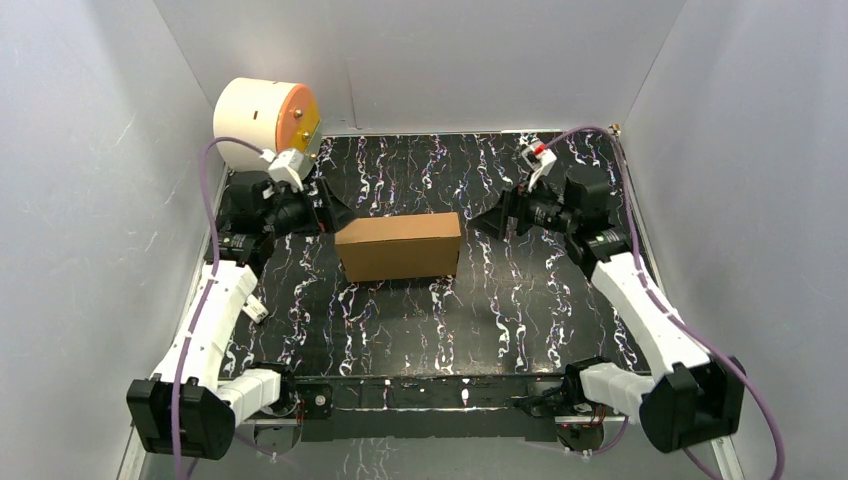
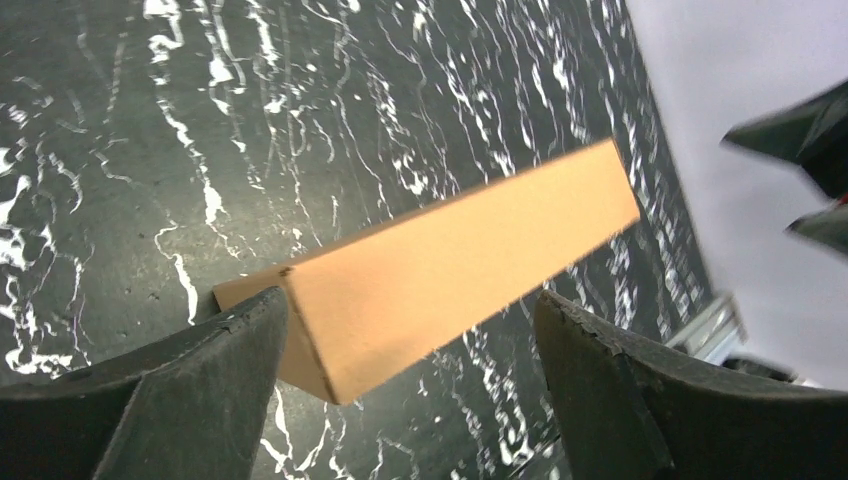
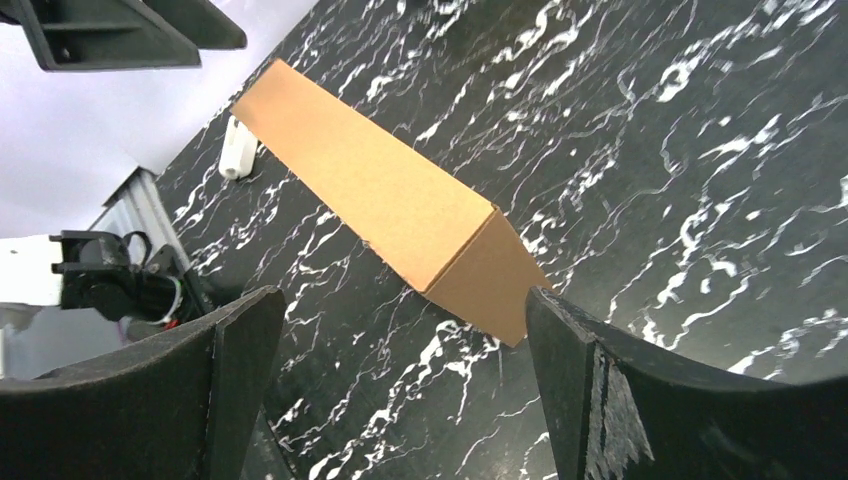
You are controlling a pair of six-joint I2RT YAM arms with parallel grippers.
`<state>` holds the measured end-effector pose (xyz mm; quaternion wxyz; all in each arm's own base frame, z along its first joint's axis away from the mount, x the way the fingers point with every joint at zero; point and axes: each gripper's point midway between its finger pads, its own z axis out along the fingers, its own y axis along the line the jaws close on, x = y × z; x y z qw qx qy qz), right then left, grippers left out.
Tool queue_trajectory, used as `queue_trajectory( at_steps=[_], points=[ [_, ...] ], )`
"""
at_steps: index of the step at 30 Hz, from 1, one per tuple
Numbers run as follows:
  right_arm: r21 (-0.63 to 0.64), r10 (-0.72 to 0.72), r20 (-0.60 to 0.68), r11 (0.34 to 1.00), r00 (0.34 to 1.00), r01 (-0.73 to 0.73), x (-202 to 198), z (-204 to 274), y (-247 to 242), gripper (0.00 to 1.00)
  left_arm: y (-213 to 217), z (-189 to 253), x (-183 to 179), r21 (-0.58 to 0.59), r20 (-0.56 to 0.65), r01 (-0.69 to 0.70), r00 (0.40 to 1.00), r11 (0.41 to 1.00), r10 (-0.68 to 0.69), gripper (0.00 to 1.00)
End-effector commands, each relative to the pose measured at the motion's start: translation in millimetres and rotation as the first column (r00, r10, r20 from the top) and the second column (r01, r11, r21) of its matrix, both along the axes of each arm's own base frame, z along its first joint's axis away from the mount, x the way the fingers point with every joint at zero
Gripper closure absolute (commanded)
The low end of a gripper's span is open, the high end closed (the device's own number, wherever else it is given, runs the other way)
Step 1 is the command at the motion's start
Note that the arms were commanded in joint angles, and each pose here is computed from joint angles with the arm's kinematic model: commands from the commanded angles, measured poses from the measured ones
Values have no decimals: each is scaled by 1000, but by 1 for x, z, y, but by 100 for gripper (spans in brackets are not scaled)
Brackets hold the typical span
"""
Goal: Fold the paper box
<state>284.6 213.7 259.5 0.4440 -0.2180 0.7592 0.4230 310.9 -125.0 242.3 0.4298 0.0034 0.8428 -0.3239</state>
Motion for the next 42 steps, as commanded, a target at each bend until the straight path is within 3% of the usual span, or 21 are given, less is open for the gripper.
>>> queue_trajectory(
  at_steps=[1, 10, 20, 25, 33, 42],
  points=[
    [-28, -49, 136, 998, 990, 53, -13, 16, -16, 1, -17, 18, -1, 186, 141, 128, 978, 974, -156, 8],
    [-79, -88, 335, 990, 938, 121, -45, 26, -42, 1, -77, 20, 5, 473, 201, 364, 842, 802, -501, 7],
    [-110, -122, 447, 976, 886, 190, -58, 29, -60, 1, -116, -12, -5, 592, 40, 557, 701, 582, -712, 7],
    [-120, -110, 442, 976, 890, 180, -58, 26, -59, 1, -131, -14, -14, 556, 15, 632, 642, 540, -767, 7],
    [-117, -106, 465, 977, 879, 180, -61, 28, -60, 1, -124, -42, 6, 615, -75, 610, 676, 500, -733, 7],
    [-114, -107, 479, 977, 871, 183, -63, 28, -61, 1, -138, -51, -11, 631, -127, 650, 624, 423, -771, 19]
  ],
)
